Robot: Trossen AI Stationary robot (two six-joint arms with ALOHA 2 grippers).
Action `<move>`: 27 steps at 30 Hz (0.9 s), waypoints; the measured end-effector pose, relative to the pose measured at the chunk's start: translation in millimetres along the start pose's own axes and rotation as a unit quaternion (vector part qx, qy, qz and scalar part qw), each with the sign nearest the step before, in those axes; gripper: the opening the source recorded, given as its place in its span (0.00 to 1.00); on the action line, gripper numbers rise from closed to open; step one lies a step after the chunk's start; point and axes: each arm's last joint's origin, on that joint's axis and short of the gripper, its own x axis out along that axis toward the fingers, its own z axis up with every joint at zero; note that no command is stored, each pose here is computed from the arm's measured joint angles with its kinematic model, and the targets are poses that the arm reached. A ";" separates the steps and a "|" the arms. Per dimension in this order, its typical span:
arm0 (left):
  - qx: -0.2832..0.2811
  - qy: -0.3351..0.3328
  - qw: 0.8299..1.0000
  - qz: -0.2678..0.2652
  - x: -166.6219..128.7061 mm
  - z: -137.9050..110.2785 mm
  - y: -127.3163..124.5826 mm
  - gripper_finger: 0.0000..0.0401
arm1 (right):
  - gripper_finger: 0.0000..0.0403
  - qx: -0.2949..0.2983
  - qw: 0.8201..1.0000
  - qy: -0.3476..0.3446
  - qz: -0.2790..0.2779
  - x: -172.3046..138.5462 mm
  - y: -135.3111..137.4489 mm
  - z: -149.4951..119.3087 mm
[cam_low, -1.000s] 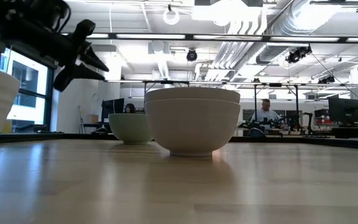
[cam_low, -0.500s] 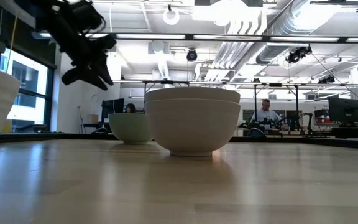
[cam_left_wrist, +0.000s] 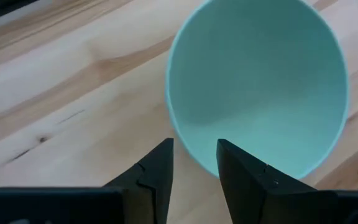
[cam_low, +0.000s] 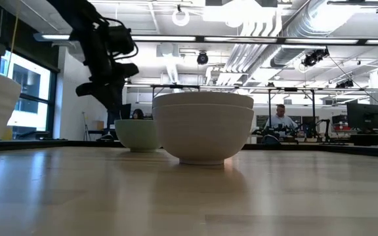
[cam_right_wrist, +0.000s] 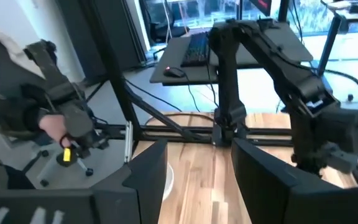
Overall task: Nest bowls inside each other
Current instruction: Stack the light green bowl on the top white bowl
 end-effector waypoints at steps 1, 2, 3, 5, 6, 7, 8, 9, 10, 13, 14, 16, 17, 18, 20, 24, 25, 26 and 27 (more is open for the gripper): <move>0.001 0.001 1.000 0.000 1.5 2.2 -0.8 0.28 | 0.43 -0.001 1.000 -0.001 0.002 -3.8 2.4 0.5; 0.002 0.004 1.000 -0.001 2.8 3.9 -1.5 0.28 | 0.43 -0.003 1.000 -0.007 0.003 -7.8 4.9 1.7; 0.001 0.005 1.000 0.000 4.3 6.1 -2.3 0.28 | 0.43 -0.005 1.000 -0.010 0.006 -11.8 7.5 2.5; 0.001 0.011 1.000 0.000 7.7 10.1 -3.7 0.28 | 0.43 -0.008 1.000 -0.016 0.009 -20.0 11.9 3.9; 0.001 0.016 1.000 0.003 9.3 11.4 -4.1 0.28 | 0.43 -0.009 1.000 -0.016 0.010 -23.4 13.6 3.9; 0.000 0.020 1.000 0.004 10.4 13.0 -4.6 0.28 | 0.43 -0.010 1.000 -0.019 0.010 -26.8 15.0 4.5; 0.002 0.023 1.000 0.006 11.1 14.6 -4.7 0.28 | 0.43 -0.012 1.000 -0.022 0.010 -30.6 16.3 5.0; 0.003 0.026 1.000 0.007 11.5 15.9 -4.6 0.28 | 0.43 -0.013 1.000 -0.023 0.011 -33.8 17.6 5.1; 0.005 0.028 1.000 0.009 12.5 17.1 -4.7 0.28 | 0.43 -0.015 0.999 -0.026 0.012 -37.1 19.4 5.6; 0.006 0.035 0.999 0.026 14.5 18.4 -4.2 0.28 | 0.43 -0.028 0.999 -0.037 0.013 -48.8 23.9 7.3; 0.008 0.035 0.999 0.031 14.3 19.1 -4.1 0.28 | 0.43 -0.032 0.999 -0.041 0.016 -52.7 25.3 7.7; 0.014 0.034 0.999 0.038 13.6 20.7 -4.0 0.28 | 0.43 -0.037 0.998 -0.048 0.019 -60.3 28.0 8.7; 0.015 0.035 0.998 0.041 13.6 21.3 -3.4 0.28 | 0.43 -0.038 0.998 -0.052 0.019 -63.2 29.0 9.0; 0.016 0.035 0.998 0.042 13.8 21.7 -2.6 0.28 | 0.43 -0.040 0.998 -0.055 0.019 -66.8 30.1 9.4; 0.012 0.036 0.998 0.044 13.9 22.3 -0.6 0.28 | 0.43 -0.042 0.997 -0.061 0.019 -72.8 32.1 9.9; 0.003 0.034 0.998 0.047 13.5 23.8 3.1 0.28 | 0.43 -0.049 0.996 -0.073 0.019 -85.0 36.1 10.8; 0.002 0.034 0.998 0.047 13.5 23.8 3.4 0.28 | 0.43 -0.054 0.995 -0.076 0.019 -88.0 37.0 11.0; 0.001 0.034 0.998 0.047 13.5 24.0 3.7 0.28 | 0.43 -0.057 0.995 -0.078 0.019 -90.2 37.8 11.1; 0.001 0.034 0.998 0.047 13.4 24.1 4.0 0.28 | 0.43 -0.059 0.995 -0.081 0.019 -92.8 38.6 11.2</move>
